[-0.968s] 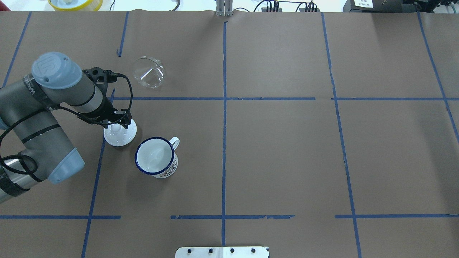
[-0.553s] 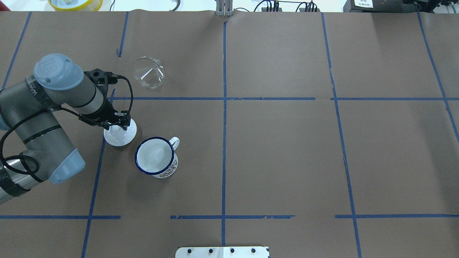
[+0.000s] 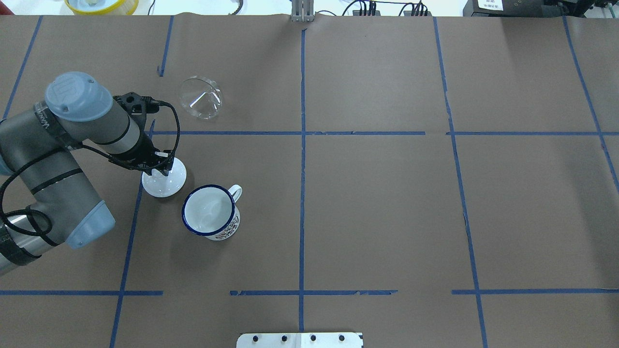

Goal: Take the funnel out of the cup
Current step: 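Lower the left gripper and grasp the white lid by its knob, then lift the white lid and carry it over the mug with the left gripper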

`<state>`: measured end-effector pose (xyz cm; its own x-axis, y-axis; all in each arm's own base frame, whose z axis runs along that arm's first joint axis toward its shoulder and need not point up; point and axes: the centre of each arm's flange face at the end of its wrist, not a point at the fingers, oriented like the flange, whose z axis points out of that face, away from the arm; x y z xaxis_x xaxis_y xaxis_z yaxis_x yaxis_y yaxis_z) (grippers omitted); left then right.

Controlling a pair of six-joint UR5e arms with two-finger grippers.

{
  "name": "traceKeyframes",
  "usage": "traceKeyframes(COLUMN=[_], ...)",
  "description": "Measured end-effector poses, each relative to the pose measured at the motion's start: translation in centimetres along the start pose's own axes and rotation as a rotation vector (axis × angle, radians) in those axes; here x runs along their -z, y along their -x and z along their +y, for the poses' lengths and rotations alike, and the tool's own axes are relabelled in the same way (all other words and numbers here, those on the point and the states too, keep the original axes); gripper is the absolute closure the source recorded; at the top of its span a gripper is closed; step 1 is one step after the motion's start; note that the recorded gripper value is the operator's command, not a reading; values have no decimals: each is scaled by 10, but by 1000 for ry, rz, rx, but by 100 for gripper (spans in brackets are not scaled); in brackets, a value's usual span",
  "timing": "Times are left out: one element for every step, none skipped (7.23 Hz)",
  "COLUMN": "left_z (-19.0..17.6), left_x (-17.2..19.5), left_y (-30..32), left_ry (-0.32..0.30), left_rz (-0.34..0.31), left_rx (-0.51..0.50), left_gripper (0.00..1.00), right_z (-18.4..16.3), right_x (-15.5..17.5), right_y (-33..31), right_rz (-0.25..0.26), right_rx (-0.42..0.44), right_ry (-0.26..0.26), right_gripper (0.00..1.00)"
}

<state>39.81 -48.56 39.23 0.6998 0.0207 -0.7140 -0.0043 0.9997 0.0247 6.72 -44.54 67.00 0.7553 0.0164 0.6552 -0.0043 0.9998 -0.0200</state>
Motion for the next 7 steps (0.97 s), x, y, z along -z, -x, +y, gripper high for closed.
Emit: traceKeyframes(left_z=[1, 3, 10, 18, 23, 29, 38], left_x=[5, 15, 32, 57, 90, 124, 153], left_y=[-2, -3, -3, -3, -3, -4, -9], left_ry=[-4, -13, -21, -29, -41, -57, -67], left_rz=[5, 13, 19, 18, 12, 10, 16], left_rx=[-3, -5, -5, 3, 20, 42, 71], left_gripper=[100, 100, 100, 100, 100, 100, 100], right_z=[0, 0, 0, 0, 0, 0, 0], right_x=[0, 0, 0, 0, 0, 0, 0], right_y=[0, 0, 0, 0, 0, 0, 0], right_rz=[0, 0, 0, 0, 0, 0, 0], right_rx=[0, 0, 0, 0, 0, 0, 0], right_ry=[0, 0, 0, 0, 0, 0, 0], right_gripper=[0, 0, 0, 0, 0, 0, 0])
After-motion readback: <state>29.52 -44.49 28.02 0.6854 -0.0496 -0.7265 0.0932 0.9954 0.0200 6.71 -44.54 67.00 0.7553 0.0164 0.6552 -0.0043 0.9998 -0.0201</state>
